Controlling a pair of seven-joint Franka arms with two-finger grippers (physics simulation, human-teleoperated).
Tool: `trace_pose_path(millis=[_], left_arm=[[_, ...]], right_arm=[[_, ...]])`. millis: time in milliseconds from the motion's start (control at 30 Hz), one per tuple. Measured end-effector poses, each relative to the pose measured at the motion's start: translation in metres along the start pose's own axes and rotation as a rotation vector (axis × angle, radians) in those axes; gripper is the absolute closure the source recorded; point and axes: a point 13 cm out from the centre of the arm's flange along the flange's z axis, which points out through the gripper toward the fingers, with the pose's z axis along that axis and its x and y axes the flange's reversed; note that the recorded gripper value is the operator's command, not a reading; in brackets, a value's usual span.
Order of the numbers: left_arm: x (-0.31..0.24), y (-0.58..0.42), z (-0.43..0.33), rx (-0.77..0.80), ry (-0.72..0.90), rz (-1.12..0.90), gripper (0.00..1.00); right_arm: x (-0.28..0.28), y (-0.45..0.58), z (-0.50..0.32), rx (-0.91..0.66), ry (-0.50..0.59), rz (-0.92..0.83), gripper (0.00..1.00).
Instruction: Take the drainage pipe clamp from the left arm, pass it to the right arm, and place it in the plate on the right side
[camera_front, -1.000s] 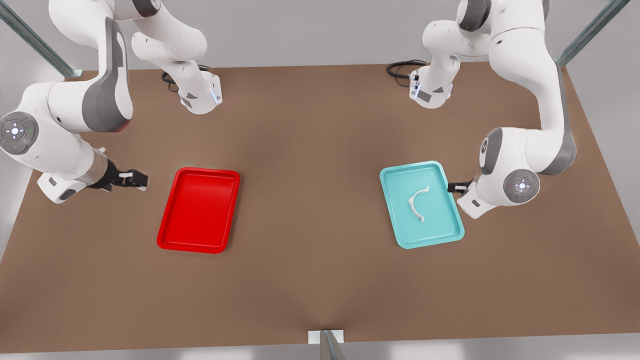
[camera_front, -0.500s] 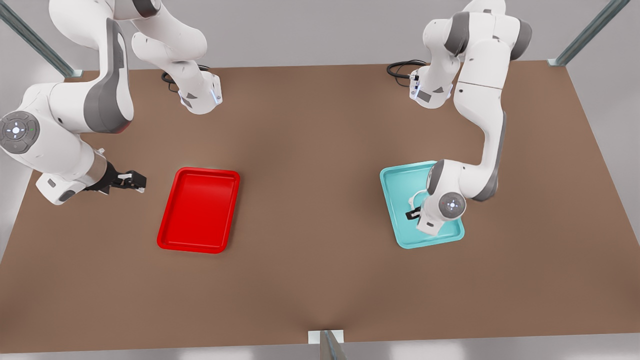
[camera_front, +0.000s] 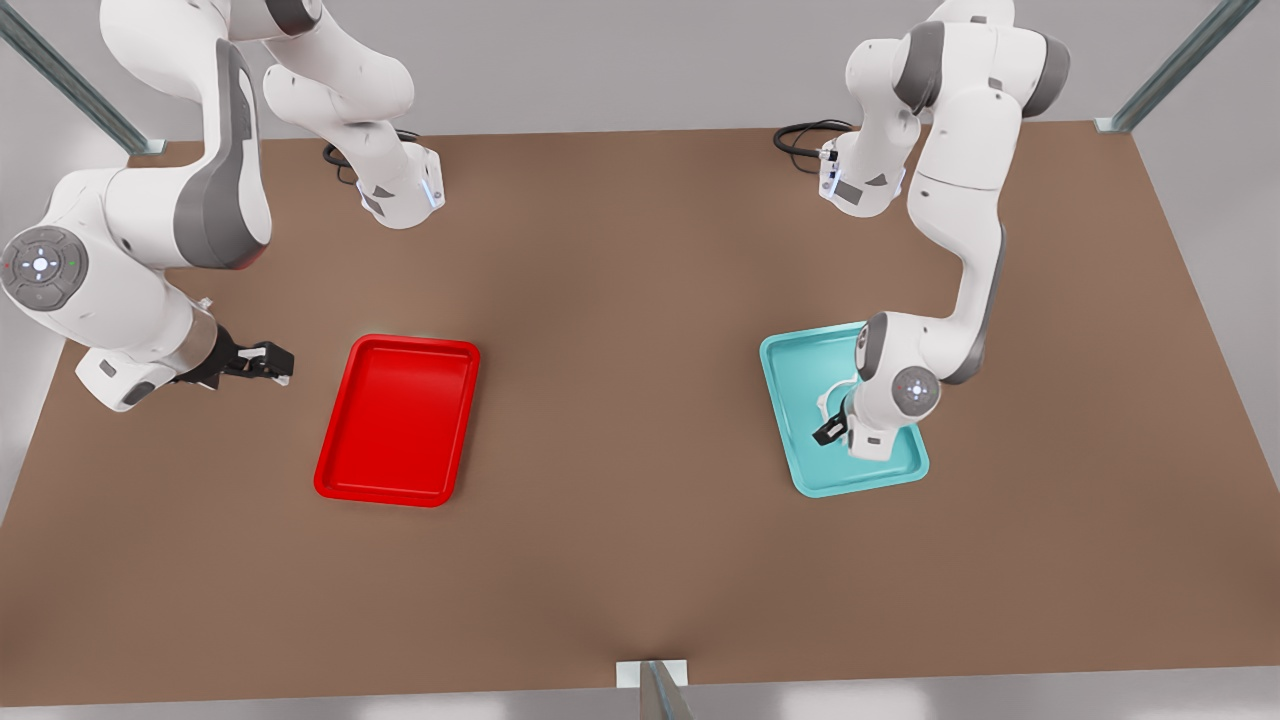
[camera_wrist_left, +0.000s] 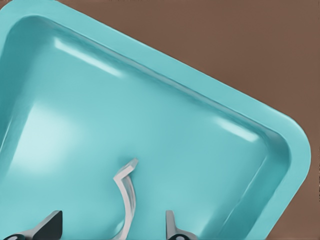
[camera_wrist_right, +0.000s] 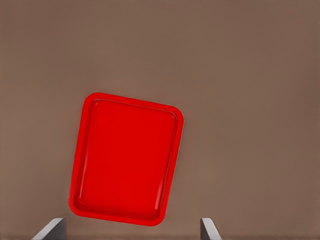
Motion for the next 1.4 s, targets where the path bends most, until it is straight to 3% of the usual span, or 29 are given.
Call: trace_pose_path(millis=[167, 200, 233, 500, 633, 1033, 1133, 1400], left_arm=[[-0.001, 0.003, 0.011, -0.003, -0.007, 0.039, 0.0], [-0.002, 0.003, 0.014, -0.001, -0.007, 0.039, 0.07], [-0.003, 0.004, 0.016, 0.0, -0.007, 0.04, 0.3], [-0.004, 0.003, 0.019, 0.009, -0.011, 0.047, 0.35], [-0.003, 0.003, 0.02, 0.008, -0.008, 0.037, 0.57], [0.0, 0.0, 0.023, 0.032, 0.016, -0.02, 0.58], [0.0, 0.0, 0.023, 0.032, 0.015, -0.024, 0.77], [-0.001, -0.003, 0.014, 0.039, 0.009, -0.034, 0.79]], right_arm=[[0.0, -0.001, 0.0, 0.002, 0.001, -0.002, 0.0], [0.0, -0.001, 0.0, 0.002, 0.001, -0.002, 0.0], [0.0, -0.001, 0.0, 0.002, 0.001, -0.003, 0.0], [0.0, -0.001, 0.001, 0.003, 0.002, -0.005, 0.0], [0.0, -0.001, 0.001, 0.003, 0.003, -0.006, 0.0], [0.0, -0.001, 0.004, 0.004, 0.01, -0.008, 0.0], [0.0, -0.001, 0.004, 0.004, 0.011, -0.008, 0.0], [0.0, 0.0, 0.005, 0.004, 0.011, -0.009, 0.0]])
